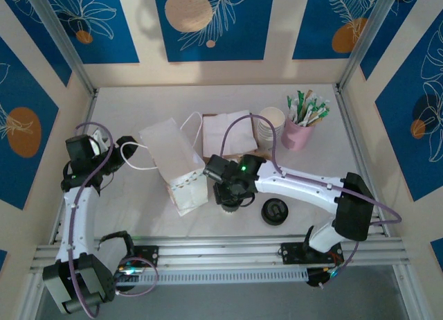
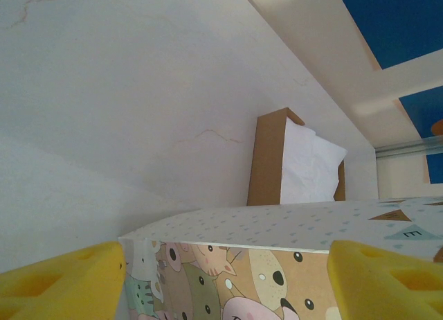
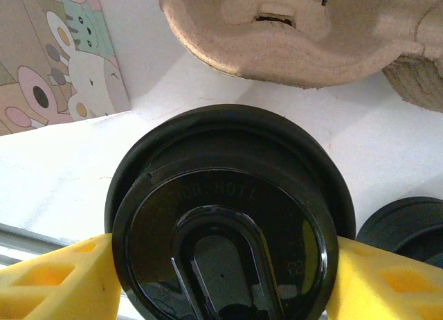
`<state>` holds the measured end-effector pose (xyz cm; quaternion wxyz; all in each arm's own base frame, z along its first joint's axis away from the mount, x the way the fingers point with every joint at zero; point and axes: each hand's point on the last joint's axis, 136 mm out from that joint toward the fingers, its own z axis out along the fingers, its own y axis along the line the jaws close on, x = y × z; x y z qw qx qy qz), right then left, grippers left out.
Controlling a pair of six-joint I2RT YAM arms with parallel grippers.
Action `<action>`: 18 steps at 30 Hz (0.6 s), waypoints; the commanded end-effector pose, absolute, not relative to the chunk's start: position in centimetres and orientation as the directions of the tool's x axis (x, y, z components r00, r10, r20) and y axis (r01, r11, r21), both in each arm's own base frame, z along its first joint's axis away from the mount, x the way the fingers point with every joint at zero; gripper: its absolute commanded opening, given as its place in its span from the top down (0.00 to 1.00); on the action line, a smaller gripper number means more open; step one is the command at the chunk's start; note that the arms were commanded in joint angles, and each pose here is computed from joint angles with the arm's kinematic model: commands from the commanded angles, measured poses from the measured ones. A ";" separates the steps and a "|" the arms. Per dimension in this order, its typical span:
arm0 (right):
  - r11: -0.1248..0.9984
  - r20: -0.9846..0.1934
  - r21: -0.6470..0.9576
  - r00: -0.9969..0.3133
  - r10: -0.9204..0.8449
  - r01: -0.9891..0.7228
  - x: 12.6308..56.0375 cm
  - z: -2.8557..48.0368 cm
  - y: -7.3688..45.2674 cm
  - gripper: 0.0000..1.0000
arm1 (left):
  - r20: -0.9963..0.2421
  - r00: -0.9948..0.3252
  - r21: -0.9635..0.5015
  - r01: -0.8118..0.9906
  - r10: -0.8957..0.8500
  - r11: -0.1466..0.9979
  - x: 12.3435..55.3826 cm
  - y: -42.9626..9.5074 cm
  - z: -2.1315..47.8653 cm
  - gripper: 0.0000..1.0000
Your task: Pack the takeout coffee
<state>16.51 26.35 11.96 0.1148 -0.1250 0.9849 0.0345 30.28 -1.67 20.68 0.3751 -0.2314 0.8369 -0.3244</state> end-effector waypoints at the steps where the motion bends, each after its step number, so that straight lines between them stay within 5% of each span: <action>1: 0.974 0.095 -0.066 -0.973 -0.212 -0.218 11.0 5.1 23.0 0.32 | -0.477 -0.620 -0.709 -0.146 -0.622 0.690 30.0 -1.8 20.3 0.23; 8: 0.978 0.122 -0.077 -0.975 -0.186 -0.196 12.1 5.0 21.7 0.34 | -0.481 -0.618 -0.710 -0.141 -0.622 0.690 30.0 -1.9 20.4 0.23; 18: 0.915 0.138 -0.320 -0.968 -0.210 -0.244 12.3 4.5 19.1 0.34 | -0.479 -0.619 -0.710 -0.143 -0.622 0.689 30.0 -1.9 20.3 0.23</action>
